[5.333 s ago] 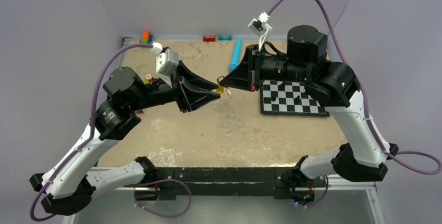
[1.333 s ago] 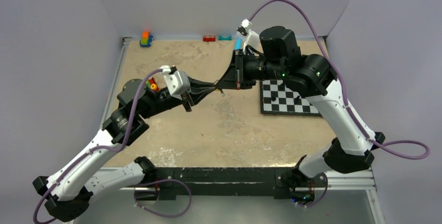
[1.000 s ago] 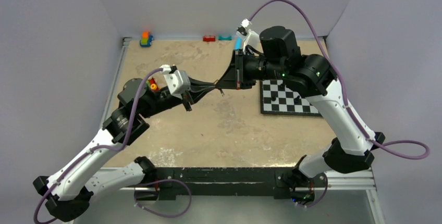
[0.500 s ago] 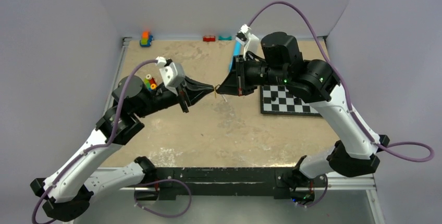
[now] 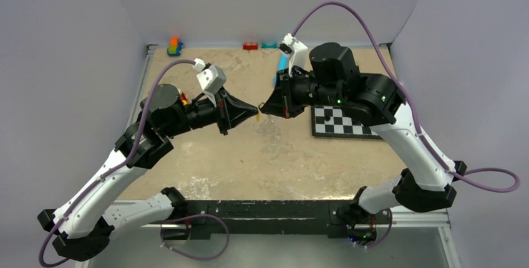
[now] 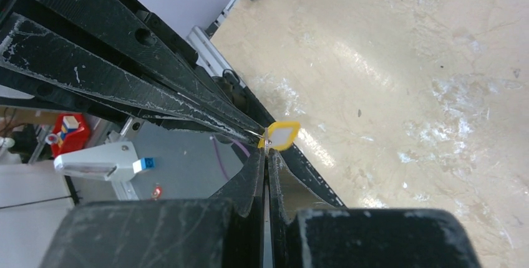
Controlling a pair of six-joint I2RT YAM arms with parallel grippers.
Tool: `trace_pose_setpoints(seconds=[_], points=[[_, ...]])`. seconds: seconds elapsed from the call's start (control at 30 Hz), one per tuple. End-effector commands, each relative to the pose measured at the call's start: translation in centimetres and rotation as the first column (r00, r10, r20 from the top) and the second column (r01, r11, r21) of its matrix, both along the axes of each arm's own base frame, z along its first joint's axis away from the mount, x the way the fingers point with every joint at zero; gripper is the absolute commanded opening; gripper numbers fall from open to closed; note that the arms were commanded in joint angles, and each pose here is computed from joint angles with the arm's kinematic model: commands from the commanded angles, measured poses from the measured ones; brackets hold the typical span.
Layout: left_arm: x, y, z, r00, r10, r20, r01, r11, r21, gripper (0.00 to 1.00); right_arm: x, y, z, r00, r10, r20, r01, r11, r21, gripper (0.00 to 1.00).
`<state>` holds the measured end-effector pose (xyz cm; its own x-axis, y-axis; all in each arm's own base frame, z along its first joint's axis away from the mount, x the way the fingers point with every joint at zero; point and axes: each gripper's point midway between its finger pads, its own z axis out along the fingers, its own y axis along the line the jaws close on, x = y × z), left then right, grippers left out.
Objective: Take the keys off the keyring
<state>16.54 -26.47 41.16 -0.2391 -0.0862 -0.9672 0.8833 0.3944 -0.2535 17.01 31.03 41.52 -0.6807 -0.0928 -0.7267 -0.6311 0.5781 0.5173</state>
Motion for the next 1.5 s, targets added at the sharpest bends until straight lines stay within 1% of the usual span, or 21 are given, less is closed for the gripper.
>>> trace_pose_setpoints(seconds=[0.0,0.13,0.27,0.37,0.5,0.63,0.8,1.0,1.13,1.23,1.33,1.4,1.47], points=[[-1.1,0.2,2.2,0.999,-0.028,-0.016,0.027,0.999,-0.042,0.0,0.5,-0.7,1.1,0.995,-0.018,0.096,0.021,0.999,-0.027,0.0],[0.2,0.5,1.1,0.999,0.038,-0.036,-0.037,0.999,0.02,0.0,0.3,-0.5,0.0,0.992,0.0,0.124,0.015,0.993,-0.118,0.0],[0.9,0.0,0.3,0.995,0.047,-0.086,-0.039,0.995,0.091,0.0,-0.2,0.5,-1.5,0.987,0.045,0.152,-0.011,0.977,-0.212,0.0],[1.0,0.0,0.5,0.994,0.049,-0.102,-0.038,0.994,0.105,0.0,-0.6,1.0,-2.4,0.982,0.072,0.174,-0.024,0.964,-0.263,0.0],[0.4,0.4,0.8,0.992,0.041,-0.116,-0.026,0.992,0.124,0.0,-1.2,1.1,-2.4,0.97,0.086,0.228,-0.02,0.96,-0.278,0.0],[-0.6,0.7,1.1,0.988,0.022,-0.155,-0.002,0.992,0.125,0.0,-1.7,0.6,-2.4,0.951,0.1,0.293,-0.015,0.96,-0.281,0.0],[-2.7,0.7,2.7,0.976,-0.089,-0.201,0.101,0.993,0.054,0.0,-2.1,-0.1,-2.6,0.928,0.109,0.357,0.002,0.954,-0.298,0.0],[-3.6,0.9,4.0,0.936,-0.182,-0.302,0.175,0.983,-0.051,0.0,-2.3,-0.8,-2.0,0.899,0.089,0.43,0.047,0.954,-0.295,0.0],[-4.3,0.2,4.9,0.907,-0.269,-0.323,0.245,0.963,-0.115,0.0,-2.7,-0.4,-1.6,0.875,0.09,0.477,0.069,0.95,-0.306,0.0],[-4.9,-0.2,5.6,0.886,-0.336,-0.319,0.299,0.941,-0.159,0.0,-3.0,0.5,-2.3,0.862,0.11,0.496,0.076,0.937,-0.34,0.0],[-5.7,-0.8,6.2,0.84,-0.427,-0.333,0.378,0.903,-0.204,0.0,-3.4,1.3,-2.8,0.856,0.13,0.5,0.066,0.932,-0.355,0.0],[-5.7,-1.0,6.3,0.826,-0.446,-0.345,0.394,0.894,-0.214,0.0,-3.6,1.7,-2.8,0.852,0.136,0.506,0.058,0.935,-0.349,0.0],[-5.7,-1.1,6.2,0.825,-0.446,-0.347,0.395,0.894,-0.211,0.0,-3.8,1.8,-2.6,0.848,0.131,0.513,0.059,0.939,-0.338,0.0]])
